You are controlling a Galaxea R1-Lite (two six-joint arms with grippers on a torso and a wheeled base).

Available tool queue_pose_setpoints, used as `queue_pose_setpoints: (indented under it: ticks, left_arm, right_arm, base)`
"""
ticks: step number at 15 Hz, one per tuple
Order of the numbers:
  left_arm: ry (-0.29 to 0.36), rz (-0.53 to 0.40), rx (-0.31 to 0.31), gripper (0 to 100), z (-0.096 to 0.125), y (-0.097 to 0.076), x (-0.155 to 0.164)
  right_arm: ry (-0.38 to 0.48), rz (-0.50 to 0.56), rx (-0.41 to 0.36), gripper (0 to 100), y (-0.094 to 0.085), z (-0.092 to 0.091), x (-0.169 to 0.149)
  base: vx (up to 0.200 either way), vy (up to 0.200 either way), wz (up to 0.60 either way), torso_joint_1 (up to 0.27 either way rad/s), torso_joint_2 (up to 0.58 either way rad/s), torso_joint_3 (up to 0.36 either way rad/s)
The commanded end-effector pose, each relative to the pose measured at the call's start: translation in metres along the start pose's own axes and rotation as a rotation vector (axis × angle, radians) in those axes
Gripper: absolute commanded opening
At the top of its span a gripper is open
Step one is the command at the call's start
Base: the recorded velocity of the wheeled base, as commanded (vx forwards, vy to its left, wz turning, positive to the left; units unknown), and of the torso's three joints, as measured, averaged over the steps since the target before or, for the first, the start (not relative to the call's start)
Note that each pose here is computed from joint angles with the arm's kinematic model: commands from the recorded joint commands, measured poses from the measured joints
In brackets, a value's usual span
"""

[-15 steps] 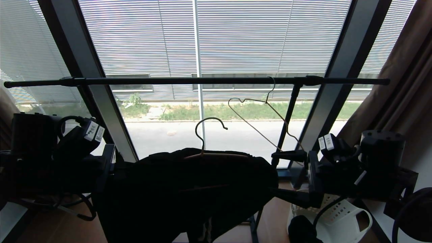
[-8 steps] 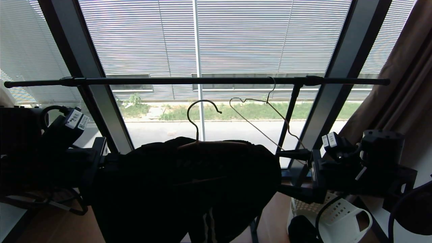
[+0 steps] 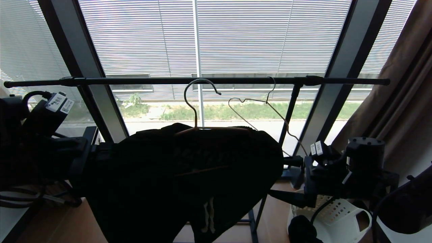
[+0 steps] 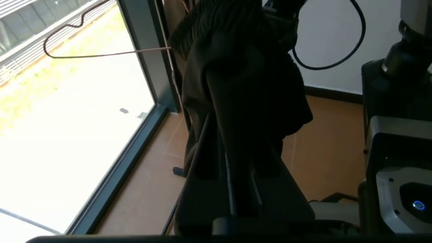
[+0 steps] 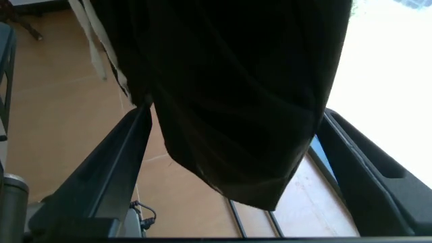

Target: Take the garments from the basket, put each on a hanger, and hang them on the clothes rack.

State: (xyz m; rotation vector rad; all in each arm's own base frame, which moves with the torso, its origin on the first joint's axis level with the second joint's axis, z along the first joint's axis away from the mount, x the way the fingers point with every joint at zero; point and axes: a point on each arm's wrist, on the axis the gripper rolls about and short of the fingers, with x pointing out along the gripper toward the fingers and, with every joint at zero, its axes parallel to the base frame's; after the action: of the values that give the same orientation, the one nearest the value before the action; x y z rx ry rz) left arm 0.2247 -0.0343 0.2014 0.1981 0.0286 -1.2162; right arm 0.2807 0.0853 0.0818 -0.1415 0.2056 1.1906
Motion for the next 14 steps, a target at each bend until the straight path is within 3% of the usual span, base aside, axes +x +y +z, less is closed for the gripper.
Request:
queue_pose_setpoints:
  ticks: [1,8,13,14]
  left_arm:
    - [-0.006,0.002,0.005,0,0.003,-0.001,-0.001]
    - [-0.025,-0.036,-0.026,0,0.012,-0.011,0.004]
    - [-0.065,-0.031,-0.046,0,0.022,-0.011,0.003]
    - [-0.074,-0.026,-0.059,0,0.023,-0.011,0.002]
  right_arm:
    - [0.018,0.011,0.022,100,-0.001,-0.009,0.005]
    - [0.036,0.030,0.032,100,-0.007,-0.031,0.021]
    - [0.037,0.024,0.033,100,-0.008,-0.034,0.021]
    - [0.028,0.021,0.022,0,-0.009,-0.033,0.022]
  base:
    - [0.000,0.000,0.00,0.000,0.00,0.000]
    - [0.000,0.000,0.00,0.000,0.00,0.000]
    - [0.000,0.000,0.00,0.000,0.00,0.000]
    - [0.000,0.000,0.00,0.000,0.00,0.000]
